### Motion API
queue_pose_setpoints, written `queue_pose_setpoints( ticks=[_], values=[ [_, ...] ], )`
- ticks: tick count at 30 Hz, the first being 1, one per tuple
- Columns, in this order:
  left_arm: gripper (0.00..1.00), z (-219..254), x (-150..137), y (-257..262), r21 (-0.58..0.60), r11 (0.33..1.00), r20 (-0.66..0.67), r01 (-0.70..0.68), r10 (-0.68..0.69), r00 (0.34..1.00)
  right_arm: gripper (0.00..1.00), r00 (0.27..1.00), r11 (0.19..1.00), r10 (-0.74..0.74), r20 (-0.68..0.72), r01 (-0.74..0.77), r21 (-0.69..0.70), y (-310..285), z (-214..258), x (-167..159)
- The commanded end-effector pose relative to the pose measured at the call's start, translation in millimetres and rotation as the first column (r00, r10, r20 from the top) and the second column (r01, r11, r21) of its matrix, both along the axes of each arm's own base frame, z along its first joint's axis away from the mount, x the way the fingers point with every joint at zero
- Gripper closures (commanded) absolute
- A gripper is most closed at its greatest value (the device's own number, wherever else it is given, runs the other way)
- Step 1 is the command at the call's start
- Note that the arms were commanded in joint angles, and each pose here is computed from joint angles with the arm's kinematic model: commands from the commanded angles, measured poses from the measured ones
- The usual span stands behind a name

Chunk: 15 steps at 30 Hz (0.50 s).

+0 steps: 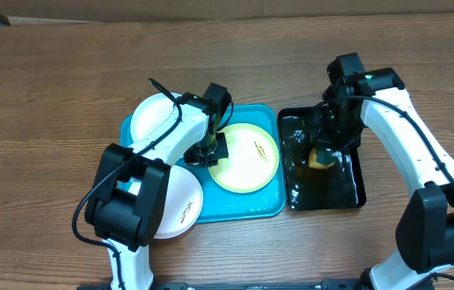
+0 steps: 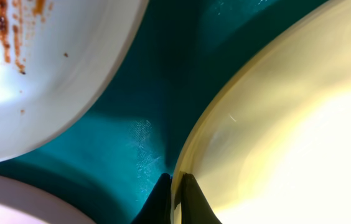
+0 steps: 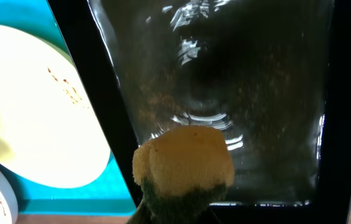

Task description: Clean dirty plates on tray and stack at the side

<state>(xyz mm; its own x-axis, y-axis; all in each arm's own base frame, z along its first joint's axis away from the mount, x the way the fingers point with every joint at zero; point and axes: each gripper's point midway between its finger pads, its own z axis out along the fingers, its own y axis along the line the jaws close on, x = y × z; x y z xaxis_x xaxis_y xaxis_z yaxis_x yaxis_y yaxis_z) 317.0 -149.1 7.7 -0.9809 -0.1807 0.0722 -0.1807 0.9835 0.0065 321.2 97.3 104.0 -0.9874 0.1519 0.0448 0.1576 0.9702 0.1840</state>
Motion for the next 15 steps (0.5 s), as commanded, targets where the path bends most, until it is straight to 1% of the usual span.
queue_pose_setpoints(
  ticks=[1,4,6,8,11,15],
  values=[
    [0.96,-13,-6,5,0.037,0.999,-0.023,0.004,-0.004,1.0,0.96,1.0,0.999,0.01,0.003,-0.01,0.04,7,10,-3],
    [0.96,-13,-5,5,0.038,0.999,-0.021,0.004,-0.004,1.0,0.96,0.999,1.0,0.009,0.048,-0.009,0.01,3,8,8],
    [0.96,-13,-5,5,0.038,0.999,-0.02,0.004,-0.004,1.0,0.96,0.999,0.997,0.037,0.026,-0.038,0.065,12,10,1],
    [0.96,-13,-5,5,0.037,0.999,-0.02,0.004,-0.004,1.0,0.96,0.999,0.998,0.038,0.03,-0.04,0.042,8,9,2],
    [0.96,-13,-5,5,0.037,0.999,-0.02,0.004,-0.004,1.0,0.96,0.999,0.997,0.037,-0.025,-0.035,0.072,12,11,-11],
    [0.96,-13,-5,5,0.037,0.999,-0.02,0.004,-0.004,1.0,0.96,0.998,0.998,0.037,-0.048,-0.035,0.049,8,10,-16]
  ],
)
